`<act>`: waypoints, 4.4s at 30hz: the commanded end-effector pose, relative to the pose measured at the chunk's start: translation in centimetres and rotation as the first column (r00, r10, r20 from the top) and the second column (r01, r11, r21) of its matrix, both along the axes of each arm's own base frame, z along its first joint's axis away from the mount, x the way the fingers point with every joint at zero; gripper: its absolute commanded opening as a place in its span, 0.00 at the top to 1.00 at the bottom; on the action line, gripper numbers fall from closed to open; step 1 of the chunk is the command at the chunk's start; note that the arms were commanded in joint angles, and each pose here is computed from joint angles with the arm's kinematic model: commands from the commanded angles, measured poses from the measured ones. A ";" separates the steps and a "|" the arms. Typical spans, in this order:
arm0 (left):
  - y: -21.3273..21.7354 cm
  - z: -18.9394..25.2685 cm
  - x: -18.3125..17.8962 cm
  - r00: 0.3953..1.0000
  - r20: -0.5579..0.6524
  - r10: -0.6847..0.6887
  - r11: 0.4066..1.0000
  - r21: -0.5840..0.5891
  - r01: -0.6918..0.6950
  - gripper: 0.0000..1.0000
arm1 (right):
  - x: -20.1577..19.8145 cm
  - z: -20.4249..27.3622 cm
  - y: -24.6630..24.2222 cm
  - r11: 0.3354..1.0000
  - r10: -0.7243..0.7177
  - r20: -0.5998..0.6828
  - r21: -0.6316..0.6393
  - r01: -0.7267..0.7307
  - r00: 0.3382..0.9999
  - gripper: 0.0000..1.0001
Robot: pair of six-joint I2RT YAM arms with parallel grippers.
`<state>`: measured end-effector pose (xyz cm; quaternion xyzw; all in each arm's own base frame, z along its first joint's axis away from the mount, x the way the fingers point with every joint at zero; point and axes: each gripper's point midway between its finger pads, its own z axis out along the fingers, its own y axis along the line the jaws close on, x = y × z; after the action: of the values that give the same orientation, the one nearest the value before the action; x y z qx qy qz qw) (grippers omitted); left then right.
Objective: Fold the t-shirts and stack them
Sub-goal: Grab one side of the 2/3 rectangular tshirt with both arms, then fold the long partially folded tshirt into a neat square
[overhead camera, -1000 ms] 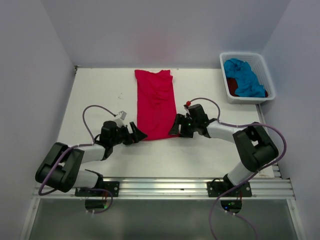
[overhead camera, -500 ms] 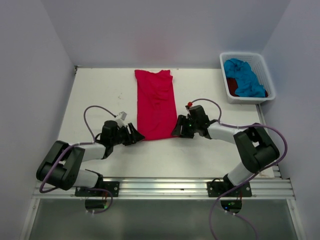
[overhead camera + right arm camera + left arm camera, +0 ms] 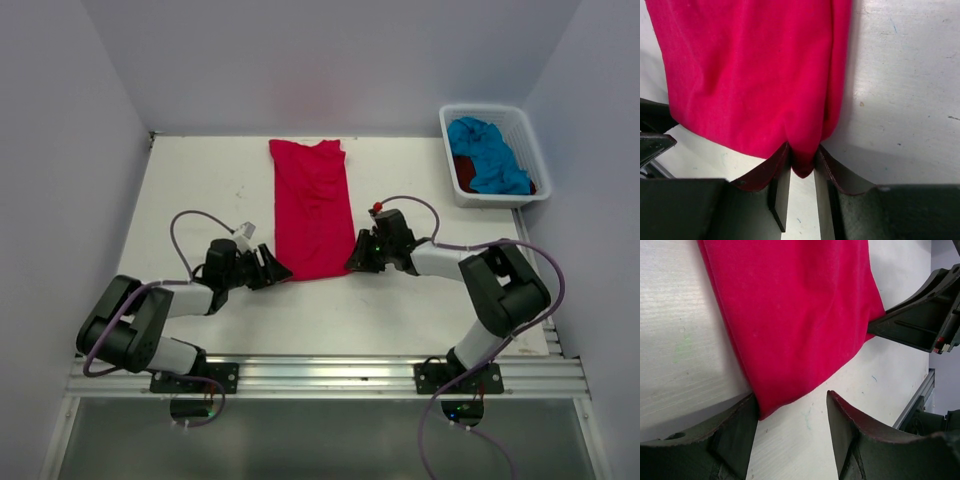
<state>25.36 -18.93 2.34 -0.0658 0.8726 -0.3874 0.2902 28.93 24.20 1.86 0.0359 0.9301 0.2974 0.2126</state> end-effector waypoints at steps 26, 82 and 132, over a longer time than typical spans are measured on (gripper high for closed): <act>3.3 -3.7 -4.4 0.978 -0.199 0.064 0.983 0.184 -0.026 1.00 | -2.8 -1.4 -3.1 0.991 -0.015 -0.033 -0.132 0.011 0.999 1.00; 1.6 10.8 20.0 0.994 0.049 0.094 0.955 0.277 -0.104 1.00 | 16.2 13.9 1.6 0.911 0.049 0.337 -0.400 0.095 0.940 1.00; -5.4 8.0 27.7 0.941 0.258 -0.218 0.968 -0.065 0.242 1.00 | 22.9 8.6 2.9 0.974 0.000 0.290 -0.216 0.065 0.957 1.00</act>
<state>52.27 -23.86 8.61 0.0513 0.8328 -0.4384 0.3341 51.60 27.14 10.62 -0.0251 0.9116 0.1877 0.3648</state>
